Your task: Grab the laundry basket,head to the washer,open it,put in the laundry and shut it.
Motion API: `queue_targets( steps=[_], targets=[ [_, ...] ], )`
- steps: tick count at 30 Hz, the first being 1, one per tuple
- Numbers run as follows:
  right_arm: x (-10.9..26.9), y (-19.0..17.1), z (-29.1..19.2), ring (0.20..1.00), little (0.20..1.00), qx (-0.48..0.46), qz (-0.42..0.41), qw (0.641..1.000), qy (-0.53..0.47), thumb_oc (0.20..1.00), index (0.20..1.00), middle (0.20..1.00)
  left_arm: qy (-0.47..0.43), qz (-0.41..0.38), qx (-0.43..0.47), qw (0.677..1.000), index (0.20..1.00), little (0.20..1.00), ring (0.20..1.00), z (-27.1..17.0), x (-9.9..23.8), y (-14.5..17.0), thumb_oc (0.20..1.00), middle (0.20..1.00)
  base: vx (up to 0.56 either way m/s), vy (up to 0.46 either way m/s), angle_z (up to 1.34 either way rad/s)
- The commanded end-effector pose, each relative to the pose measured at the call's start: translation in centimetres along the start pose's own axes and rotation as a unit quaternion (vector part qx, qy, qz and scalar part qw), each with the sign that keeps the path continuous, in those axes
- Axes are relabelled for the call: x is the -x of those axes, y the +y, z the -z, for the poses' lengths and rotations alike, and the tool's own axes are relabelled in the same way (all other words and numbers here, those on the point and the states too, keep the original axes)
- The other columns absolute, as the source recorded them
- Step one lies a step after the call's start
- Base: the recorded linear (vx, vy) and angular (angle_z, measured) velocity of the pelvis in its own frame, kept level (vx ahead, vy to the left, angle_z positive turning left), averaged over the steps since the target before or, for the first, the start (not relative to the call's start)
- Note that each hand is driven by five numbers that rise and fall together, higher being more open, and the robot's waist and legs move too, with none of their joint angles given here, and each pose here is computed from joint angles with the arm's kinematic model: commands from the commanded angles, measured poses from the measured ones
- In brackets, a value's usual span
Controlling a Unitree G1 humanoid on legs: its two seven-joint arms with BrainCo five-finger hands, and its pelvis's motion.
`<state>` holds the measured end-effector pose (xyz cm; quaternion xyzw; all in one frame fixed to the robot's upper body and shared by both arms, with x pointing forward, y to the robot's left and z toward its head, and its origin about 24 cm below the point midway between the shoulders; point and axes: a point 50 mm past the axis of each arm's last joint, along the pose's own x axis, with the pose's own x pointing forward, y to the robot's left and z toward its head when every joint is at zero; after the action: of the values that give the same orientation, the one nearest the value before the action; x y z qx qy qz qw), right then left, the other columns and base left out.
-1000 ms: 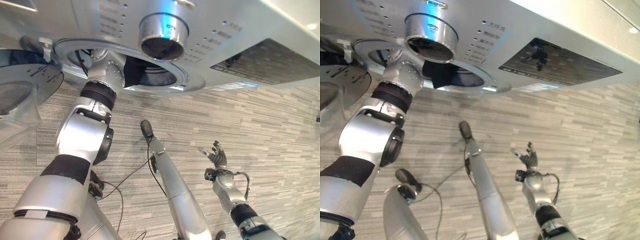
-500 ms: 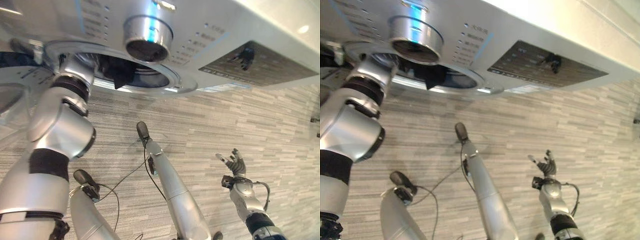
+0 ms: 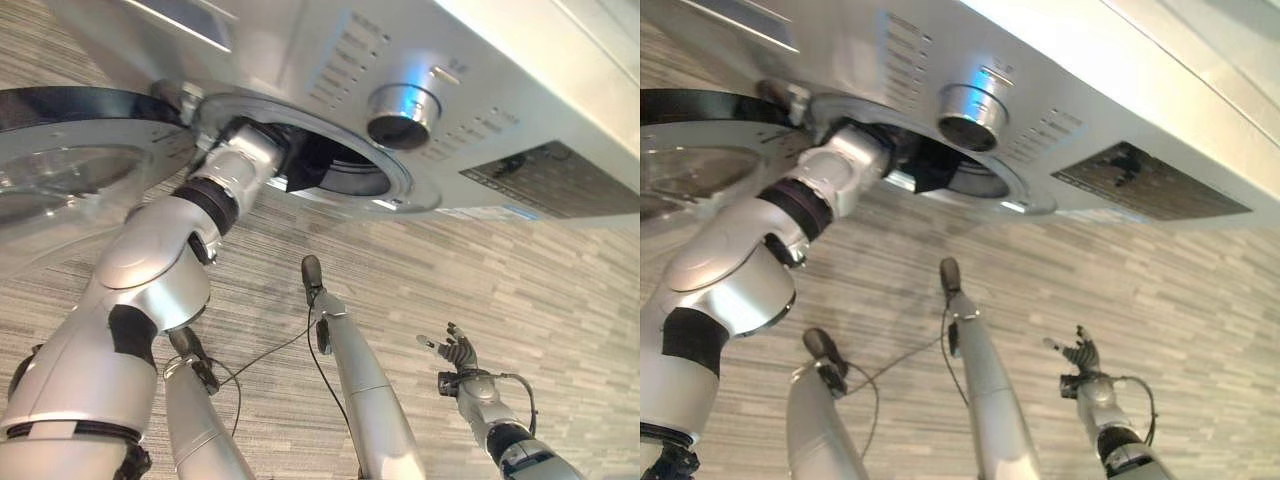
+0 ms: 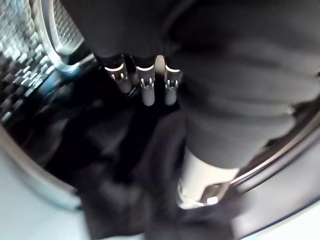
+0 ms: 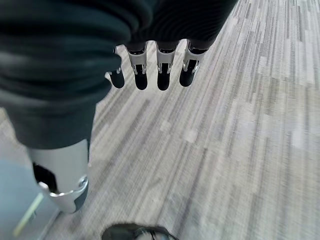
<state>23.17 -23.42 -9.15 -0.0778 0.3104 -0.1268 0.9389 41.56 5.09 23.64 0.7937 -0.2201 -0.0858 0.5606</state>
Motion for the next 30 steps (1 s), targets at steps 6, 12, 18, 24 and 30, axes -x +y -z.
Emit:
queue_targets(
  steps=[6, 12, 18, 24, 30],
  targets=[
    [1.9, -2.4, 3.1, 1.000, 1.000, 0.010, 0.015, 1.000, 0.022, 1.000, 1.000, 1.000, -0.043, -0.048, 0.217, 0.974, 1.000, 1.000, 1.000, -4.6, 1.0, -1.7, 1.000, 1.000, -0.04, 0.053, 0.07],
    [2.8, -3.5, 4.0, 1.000, 1.000, -0.003, 0.032, 0.999, 0.029, 1.000, 1.000, 1.000, -0.006, 0.068, 0.383, 0.921, 1.000, 1.000, 1.000, -5.1, 8.6, -13.2, 1.000, 1.000, -0.05, 0.059, 0.12],
    [2.9, -4.1, 4.2, 1.000, 1.000, 0.018, 0.025, 0.999, 0.032, 1.000, 1.000, 1.000, 0.035, 0.110, 0.368, 0.922, 1.000, 1.000, 1.000, -3.5, 12.4, -17.1, 1.000, 1.000, 0.01, 0.058, 0.16],
    [-1.3, -4.6, -2.1, 1.000, 1.000, -0.008, 0.075, 0.997, 0.020, 1.000, 1.000, 1.000, 0.072, 0.134, 0.439, 0.886, 1.000, 1.000, 1.000, -4.8, 15.9, -20.1, 1.000, 1.000, 0.01, 0.028, 0.29],
    [-3.0, -5.5, -9.2, 1.000, 1.000, -0.108, 0.105, 0.988, -0.033, 1.000, 1.000, 1.000, 0.059, 0.145, 0.474, 0.866, 1.000, 1.000, 1.000, -6.6, 18.5, -20.7, 1.000, 1.000, 0.00, 0.019, 0.38]
  ],
)
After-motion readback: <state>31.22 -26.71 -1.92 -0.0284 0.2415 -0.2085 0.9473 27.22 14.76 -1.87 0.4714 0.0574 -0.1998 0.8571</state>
